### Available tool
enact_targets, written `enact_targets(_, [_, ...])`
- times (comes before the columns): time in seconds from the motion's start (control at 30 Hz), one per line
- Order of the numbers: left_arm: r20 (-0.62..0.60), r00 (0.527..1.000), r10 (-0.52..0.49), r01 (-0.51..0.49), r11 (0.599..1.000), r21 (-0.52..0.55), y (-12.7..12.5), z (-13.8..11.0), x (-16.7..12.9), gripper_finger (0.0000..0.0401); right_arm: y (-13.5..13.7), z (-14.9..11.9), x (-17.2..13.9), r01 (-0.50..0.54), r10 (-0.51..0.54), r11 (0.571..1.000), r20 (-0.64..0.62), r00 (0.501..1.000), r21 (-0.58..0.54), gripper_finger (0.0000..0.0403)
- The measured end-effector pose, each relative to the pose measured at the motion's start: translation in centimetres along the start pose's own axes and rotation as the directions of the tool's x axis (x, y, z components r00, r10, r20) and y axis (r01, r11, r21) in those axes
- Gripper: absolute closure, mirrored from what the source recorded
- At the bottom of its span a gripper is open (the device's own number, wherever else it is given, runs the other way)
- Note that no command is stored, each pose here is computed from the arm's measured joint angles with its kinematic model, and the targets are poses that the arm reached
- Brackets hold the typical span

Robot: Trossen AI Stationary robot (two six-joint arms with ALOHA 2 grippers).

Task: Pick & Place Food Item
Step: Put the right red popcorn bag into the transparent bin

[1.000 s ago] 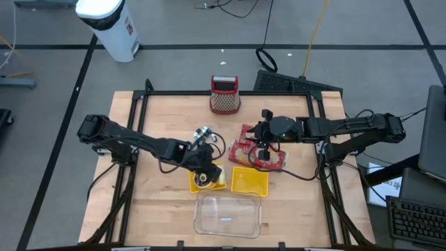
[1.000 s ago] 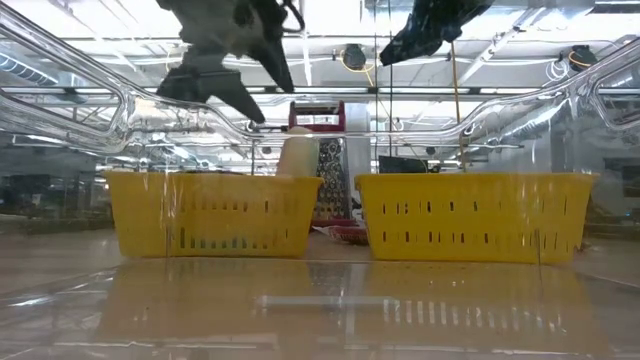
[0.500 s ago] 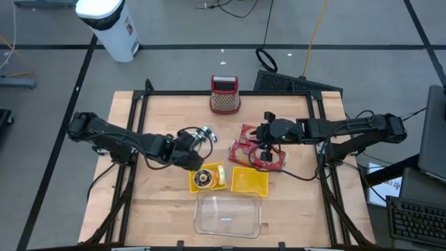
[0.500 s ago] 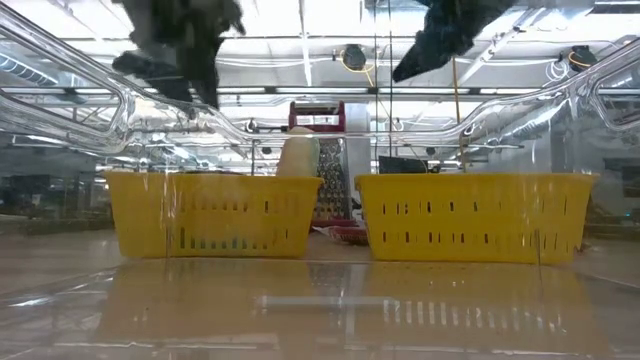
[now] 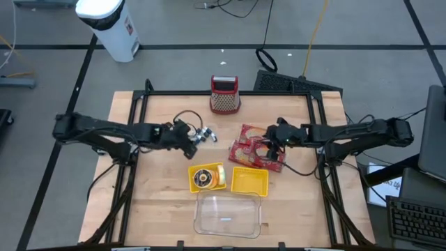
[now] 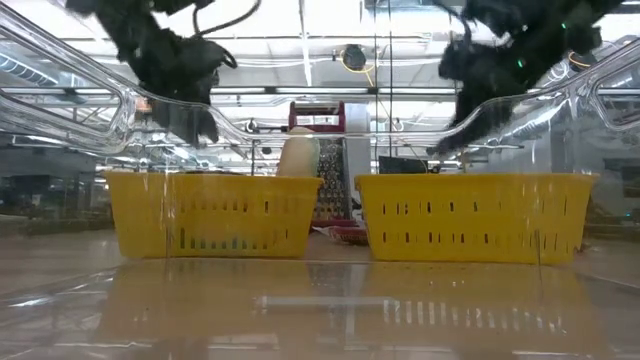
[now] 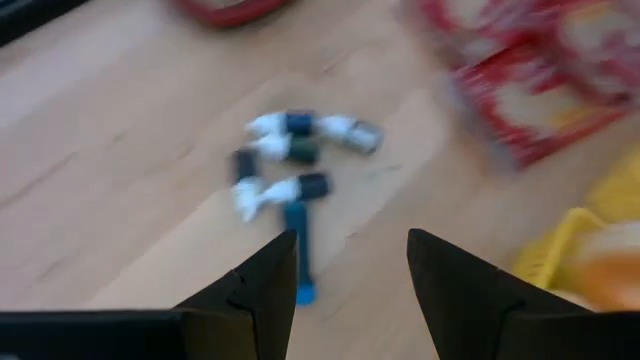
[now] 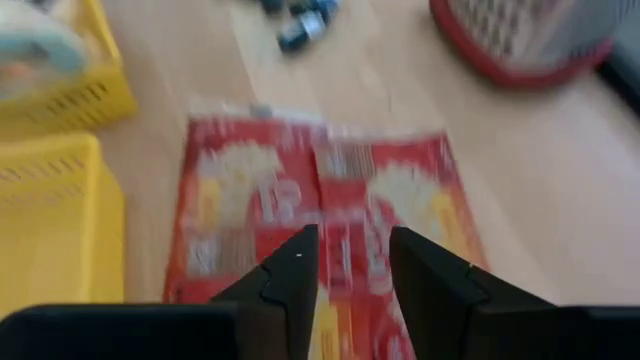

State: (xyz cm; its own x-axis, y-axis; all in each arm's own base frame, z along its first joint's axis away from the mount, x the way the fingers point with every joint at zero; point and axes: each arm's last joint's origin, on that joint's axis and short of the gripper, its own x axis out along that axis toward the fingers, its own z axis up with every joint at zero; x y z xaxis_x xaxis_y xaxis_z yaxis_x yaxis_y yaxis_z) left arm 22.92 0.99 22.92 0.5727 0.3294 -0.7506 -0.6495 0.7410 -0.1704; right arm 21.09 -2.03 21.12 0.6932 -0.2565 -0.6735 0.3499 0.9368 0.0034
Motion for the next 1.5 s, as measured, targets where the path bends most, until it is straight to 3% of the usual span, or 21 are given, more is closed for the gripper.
enact_targets(0.13, [0.121, 0.956, -0.266, 0.259, 0.963, 0.07, 1.4, -0.9, 0.3, 0.0215, -0.1, -1.8, 0.5, 0.008, -0.006, 0.999, -0.068, 0.998, 0.032, 0.0257])
enact_targets(0.23, [0.177, 0.913, -0.368, 0.354, 0.929, 0.11, 2.2, -1.3, 0.4, 0.0215, 0.0, -3.1, 0.7, 0.019, -0.012, 0.998, -0.133, 0.991, 0.053, 0.0231])
enact_targets(0.47, [0.174, 0.909, -0.379, 0.346, 0.919, 0.189, 3.1, -1.9, 0.9, 0.0215, -0.1, -6.9, 1.7, 0.038, -0.014, 0.992, -0.199, 0.98, 0.116, 0.0176])
enact_targets(0.7, [0.16, 0.92, -0.357, 0.327, 0.927, 0.184, 3.1, -2.0, 1.6, 0.0215, -0.5, -9.6, 2.5, 0.01, 0.019, 0.986, -0.171, 0.985, 0.166, 0.017])
enact_targets(1.0, [0.132, 0.93, -0.343, 0.32, 0.932, 0.169, 3.1, -2.2, 2.1, 0.0215, -0.6, -11.6, 2.8, -0.071, 0.115, 0.97, -0.183, 0.976, 0.233, 0.0226])
enact_targets(1.3, [0.167, 0.93, -0.328, 0.301, 0.939, 0.166, 3.1, -2.0, 2.1, 0.0215, -0.7, -11.8, 2.8, -0.075, 0.121, 0.97, -0.194, 0.974, 0.23, 0.0346])
enact_targets(1.4, [0.173, 0.929, -0.326, 0.299, 0.94, 0.165, 3.1, -1.9, 2.1, 0.0215, -0.8, -11.5, 2.9, -0.09, 0.129, 0.969, -0.16, 0.979, 0.232, 0.0388])
enact_targets(1.5, [0.19, 0.923, -0.335, 0.306, 0.937, 0.165, 3.0, -1.8, 2.0, 0.0215, -0.6, -10.7, 2.9, -0.132, 0.15, 0.971, -0.078, 0.986, 0.201, 0.0391])
